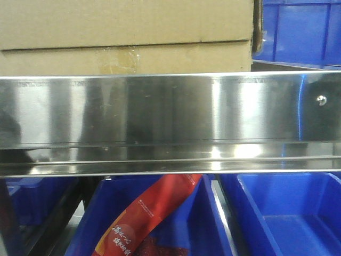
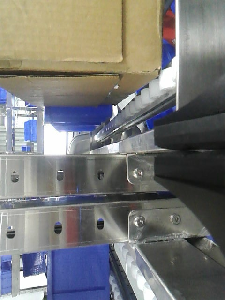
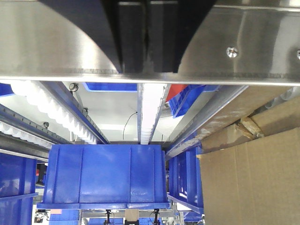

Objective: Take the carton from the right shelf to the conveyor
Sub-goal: 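Move both grippers toward the open brown carton on the shelf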

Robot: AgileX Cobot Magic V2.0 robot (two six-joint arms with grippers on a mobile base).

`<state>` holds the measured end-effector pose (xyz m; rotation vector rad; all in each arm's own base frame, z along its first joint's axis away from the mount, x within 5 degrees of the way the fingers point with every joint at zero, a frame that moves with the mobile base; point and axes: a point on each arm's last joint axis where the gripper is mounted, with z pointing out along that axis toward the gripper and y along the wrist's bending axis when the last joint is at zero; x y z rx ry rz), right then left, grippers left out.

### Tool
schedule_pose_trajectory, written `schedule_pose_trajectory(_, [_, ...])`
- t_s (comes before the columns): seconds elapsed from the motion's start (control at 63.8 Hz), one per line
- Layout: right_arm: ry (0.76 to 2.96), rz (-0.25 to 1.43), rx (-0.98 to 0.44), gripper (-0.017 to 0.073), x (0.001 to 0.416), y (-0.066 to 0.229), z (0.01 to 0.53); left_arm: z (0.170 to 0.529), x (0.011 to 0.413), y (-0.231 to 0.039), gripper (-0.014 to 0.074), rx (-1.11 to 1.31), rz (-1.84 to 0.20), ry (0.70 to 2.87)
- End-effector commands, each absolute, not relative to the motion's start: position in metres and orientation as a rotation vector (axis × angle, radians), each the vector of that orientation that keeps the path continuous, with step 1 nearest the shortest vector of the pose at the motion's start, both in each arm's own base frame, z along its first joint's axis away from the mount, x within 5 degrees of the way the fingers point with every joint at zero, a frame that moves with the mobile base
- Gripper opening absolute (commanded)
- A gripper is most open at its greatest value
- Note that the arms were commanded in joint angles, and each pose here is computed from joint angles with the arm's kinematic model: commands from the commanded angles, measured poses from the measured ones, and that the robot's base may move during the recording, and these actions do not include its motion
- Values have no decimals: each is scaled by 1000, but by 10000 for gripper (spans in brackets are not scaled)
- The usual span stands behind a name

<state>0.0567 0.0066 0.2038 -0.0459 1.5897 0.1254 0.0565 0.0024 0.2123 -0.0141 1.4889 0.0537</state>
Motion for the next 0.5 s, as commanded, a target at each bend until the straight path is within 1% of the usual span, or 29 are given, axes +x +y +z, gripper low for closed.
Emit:
schedule_pose_trajectory(0.0, [1565,120,-51,-67,56,6,206,215,56,2,15,-9,49,1464])
schedule_pose_trajectory(0.486, [1565,120,-51,-67,56,6,206,215,56,2,15,-9,49,1464])
